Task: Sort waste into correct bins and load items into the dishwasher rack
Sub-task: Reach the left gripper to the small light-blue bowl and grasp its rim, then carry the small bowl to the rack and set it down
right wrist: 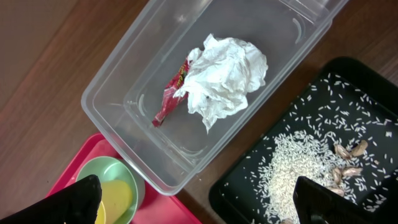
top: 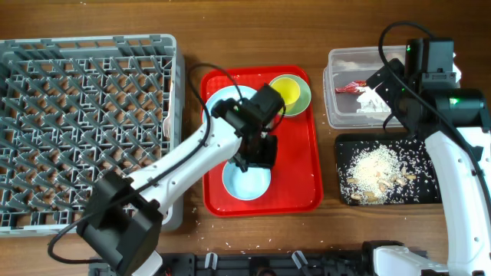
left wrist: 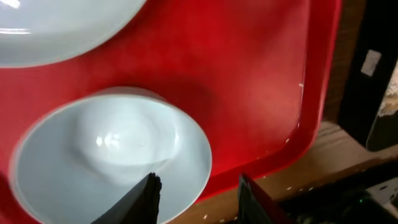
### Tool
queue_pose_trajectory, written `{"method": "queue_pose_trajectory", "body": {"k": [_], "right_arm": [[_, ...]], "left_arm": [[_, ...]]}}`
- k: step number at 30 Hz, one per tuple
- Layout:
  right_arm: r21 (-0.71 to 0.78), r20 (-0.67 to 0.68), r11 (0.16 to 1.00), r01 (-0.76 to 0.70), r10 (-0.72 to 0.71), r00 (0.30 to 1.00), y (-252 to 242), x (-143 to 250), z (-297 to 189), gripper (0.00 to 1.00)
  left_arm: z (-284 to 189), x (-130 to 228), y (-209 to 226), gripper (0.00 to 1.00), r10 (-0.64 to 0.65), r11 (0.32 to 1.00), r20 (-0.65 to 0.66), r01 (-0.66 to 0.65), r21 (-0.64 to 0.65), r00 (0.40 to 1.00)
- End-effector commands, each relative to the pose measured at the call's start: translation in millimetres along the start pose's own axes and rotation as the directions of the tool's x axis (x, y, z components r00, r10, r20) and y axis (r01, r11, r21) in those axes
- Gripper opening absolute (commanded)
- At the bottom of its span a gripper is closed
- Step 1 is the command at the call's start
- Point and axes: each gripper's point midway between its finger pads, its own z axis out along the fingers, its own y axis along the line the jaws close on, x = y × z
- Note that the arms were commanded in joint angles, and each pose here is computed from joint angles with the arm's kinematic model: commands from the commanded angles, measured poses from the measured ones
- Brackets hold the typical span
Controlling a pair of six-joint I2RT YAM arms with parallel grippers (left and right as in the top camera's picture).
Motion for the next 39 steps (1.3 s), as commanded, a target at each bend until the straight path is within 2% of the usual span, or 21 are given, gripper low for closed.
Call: {"method": "queue_pose_trajectory", "body": {"k": [1, 3, 6, 10, 14, 17, 18, 19, 21, 24, 27, 30, 33, 34, 35, 37, 39], "right_arm": [[-0.004, 0.035, 1.0, -0.014, 0.015, 0.999, -1.2, -7.5, -8.1, 1.0], [-0.004, 0.035, 1.0, -0.014, 0.014, 0.999, -1.2, -7.5, -8.1, 1.0], [-0.004, 0.035, 1.0, -0.015, 0.015, 0.999, -1.2, -7.5, -8.1, 1.0], [-0.004, 0.035, 1.0, -0.014, 0.015, 0.999, -1.2, -7.5, -8.1, 1.0], [-0.004, 0.035, 1.0, -0.014, 0.015, 0.999, -1.2, -7.5, -8.1, 1.0], [-0.004, 0.035, 1.0, -0.014, 0.015, 0.999, -1.2, -7.5, -8.1, 1.0], [-0.004, 0.035, 1.0, -0.014, 0.015, 0.999, -1.2, -7.5, -8.1, 1.0], [-0.004, 0.035, 1.0, -0.014, 0.015, 0.999, -1.2, -7.5, -8.1, 1.0], [-0.004, 0.035, 1.0, -0.014, 0.015, 0.999, -1.2, -7.5, -8.1, 1.0], [-0.004, 0.035, 1.0, -0.014, 0.015, 0.999, -1.2, -7.5, -8.1, 1.0], [-0.004, 0.035, 1.0, -0.014, 0.014, 0.999, -1.2, -7.5, -8.1, 1.0], [-0.004, 0.035, 1.0, -0.014, 0.015, 0.999, -1.2, -7.5, -8.1, 1.0], [-0.004, 0.035, 1.0, -0.015, 0.015, 0.999, -1.2, -7.5, -8.1, 1.0], [-0.004, 0.035, 1.0, -0.015, 0.015, 0.999, -1.2, -7.5, -8.1, 1.0], [-0.004, 0.035, 1.0, -0.015, 0.015, 0.999, -1.2, -7.5, -8.1, 1.0], [-0.004, 0.035, 1.0, -0.014, 0.015, 0.999, -1.2, -7.5, -8.1, 1.0], [-0.004, 0.035, 1.0, -0.015, 0.015, 0.999, -1.2, -7.5, -8.1, 1.0]], "left_arm": [[28.1, 16.0, -2.4, 0.41, -0.077, 0.997, -0.014, 0.077, 0.009, 0.997], [40.0, 10.3, 3.0, 0.41, -0.04, 0.998, 0.063, 0.042, -0.041, 0.997], [47.3, 7.3, 19.7, 0.4, -0.073, 0.984, 0.156, 0.097, -0.149, 0.985], [51.0, 6.1, 14.5, 0.4, -0.038, 0.984, 0.19, 0.069, -0.162, 0.981], [56.6, 9.3, 6.5, 0.33, 0.001, 0.984, 0.202, 0.035, -0.172, 0.979], [65.9, 13.6, 8.2, 0.32, 0.021, 0.978, 0.191, 0.019, -0.207, 0.981], [69.9, 14.9, 9.8, 0.26, 0.022, 0.976, 0.182, 0.018, -0.216, 0.983], [71.6, 14.9, 10.7, 0.14, 0.022, 0.975, 0.179, 0.019, -0.22, 0.984], [72.0, 13.8, 10.0, 0.05, 0.023, 0.976, 0.183, 0.018, -0.217, 0.983], [62.8, 5.7, 5.0, 0.04, 0.033, 0.979, 0.216, 0.011, -0.203, 0.976], [28.9, -6.5, -6.0, 0.04, 0.069, 0.987, 0.268, -0.026, -0.161, 0.961], [-38.8, -25.9, -7.4, 0.04, 0.136, 0.989, 0.382, -0.101, -0.111, 0.914], [-133.1, -48.8, 21.9, 0.04, 0.087, 0.996, 0.593, -0.078, -0.041, 0.801], [-151.3, -52.4, 31.6, 0.04, 0.073, 0.997, 0.633, -0.066, -0.035, 0.771], [-184.5, -59.1, 53.3, 0.04, 0.033, 0.999, 0.705, -0.025, -0.021, 0.708], [-218.8, -68.0, 86.4, 0.04, -0.052, 0.998, 0.777, 0.068, 0.012, 0.627], [-242.6, -80.2, 125.1, 0.04, -0.116, 0.99, 0.814, 0.127, 0.053, 0.569]]}}
